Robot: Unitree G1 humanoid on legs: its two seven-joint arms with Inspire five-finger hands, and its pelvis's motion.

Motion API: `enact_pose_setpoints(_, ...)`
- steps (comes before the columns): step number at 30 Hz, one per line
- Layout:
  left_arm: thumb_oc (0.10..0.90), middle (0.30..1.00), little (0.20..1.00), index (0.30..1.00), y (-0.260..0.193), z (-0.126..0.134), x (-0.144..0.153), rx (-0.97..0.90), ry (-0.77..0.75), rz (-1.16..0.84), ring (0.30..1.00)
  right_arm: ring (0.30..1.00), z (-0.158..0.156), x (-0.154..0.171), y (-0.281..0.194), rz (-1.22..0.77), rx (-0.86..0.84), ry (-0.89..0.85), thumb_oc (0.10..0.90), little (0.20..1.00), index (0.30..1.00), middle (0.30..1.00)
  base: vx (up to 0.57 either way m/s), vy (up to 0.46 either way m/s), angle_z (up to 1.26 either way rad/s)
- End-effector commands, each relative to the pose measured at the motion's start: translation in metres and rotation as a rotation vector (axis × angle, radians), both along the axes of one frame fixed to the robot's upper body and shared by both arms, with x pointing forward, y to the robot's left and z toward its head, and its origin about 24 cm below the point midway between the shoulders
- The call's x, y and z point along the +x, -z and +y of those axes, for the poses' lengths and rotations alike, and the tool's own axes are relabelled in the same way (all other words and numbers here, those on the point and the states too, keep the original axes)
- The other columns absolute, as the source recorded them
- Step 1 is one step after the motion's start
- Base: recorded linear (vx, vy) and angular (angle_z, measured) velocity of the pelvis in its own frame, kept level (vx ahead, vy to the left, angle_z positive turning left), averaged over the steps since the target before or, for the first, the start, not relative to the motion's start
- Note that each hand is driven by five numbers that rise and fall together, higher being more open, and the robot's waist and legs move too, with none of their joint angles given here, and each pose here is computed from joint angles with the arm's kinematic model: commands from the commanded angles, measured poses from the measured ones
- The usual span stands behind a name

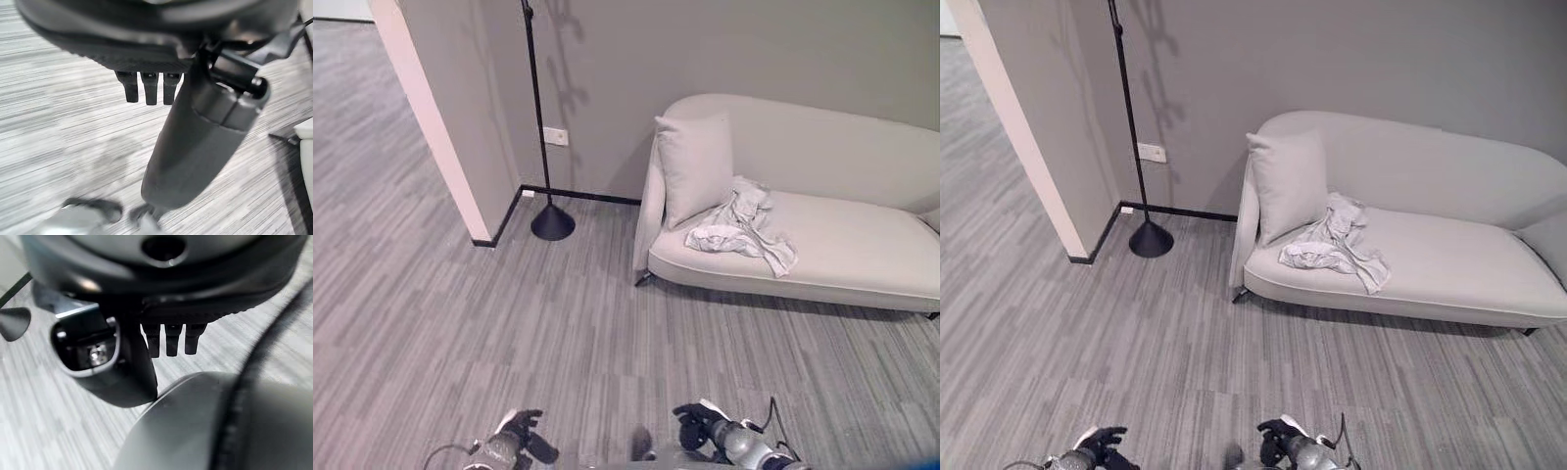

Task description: Hang the clothes on the sofa on the clothes rack.

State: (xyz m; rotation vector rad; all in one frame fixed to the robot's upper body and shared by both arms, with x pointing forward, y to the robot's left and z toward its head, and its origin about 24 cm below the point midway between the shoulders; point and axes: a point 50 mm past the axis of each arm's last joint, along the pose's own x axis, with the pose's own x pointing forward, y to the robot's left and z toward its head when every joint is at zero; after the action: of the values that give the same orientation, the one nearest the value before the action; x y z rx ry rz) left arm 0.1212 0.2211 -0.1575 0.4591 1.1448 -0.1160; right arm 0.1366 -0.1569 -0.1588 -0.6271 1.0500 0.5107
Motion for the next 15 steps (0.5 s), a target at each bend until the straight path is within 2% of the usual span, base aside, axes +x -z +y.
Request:
enact_pose_setpoints(1, 0.800, 0.900, 0.900, 0.900, 0.001, -0.016, 0.004, -0.024, 0.117, -0.007, 0.900, 0.900, -0.020, -0.043, 0.013, 0.171, -0.114, -0.063, 0.800, 0.900, 0.900, 0.900, 0.52, -0.136, 0.10)
enact_pose_setpoints(6, 0.800, 0.900, 0.900, 0.900, 0.007, -0.021, -0.011, -0.032, 0.134, 0.050, 0.900, 0.900, -0.015, -0.037, 0.012, 0.159, -0.141, -0.181, 0.800, 0.900, 0.900, 0.900, 0.44, -0.120, -0.06)
enact_pose_setpoints(8, 0.800, 0.900, 0.900, 0.900, 0.006, -0.021, -0.008, -0.023, 0.149, 0.038, 0.900, 0.900, -0.014, -0.031, 0.010, 0.142, -0.146, -0.210, 0.800, 0.900, 0.900, 0.900, 0.41, -0.085, 0.10)
enact_pose_setpoints(11, 0.800, 0.900, 0.900, 0.900, 0.002, -0.014, 0.001, -0.008, 0.088, -0.010, 0.900, 0.900, -0.013, -0.018, 0.007, 0.105, -0.178, -0.288, 0.800, 0.900, 0.900, 0.900, 0.25, -0.109, -0.04)
enact_pose_setpoints(12, 0.800, 0.900, 0.900, 0.900, -0.001, -0.015, 0.010, -0.010, 0.051, -0.043, 0.900, 0.900, -0.013, -0.005, 0.003, 0.079, -0.225, -0.362, 0.800, 0.900, 0.900, 0.900, 0.23, -0.078, 0.25)
enact_pose_setpoints(15, 0.800, 0.900, 0.900, 0.900, 0.000, -0.019, 0.011, -0.048, 0.017, -0.042, 0.900, 0.900, -0.008, -0.018, 0.008, 0.154, -0.206, -0.378, 0.800, 0.900, 0.900, 0.900, 0.27, -0.010, 0.21)
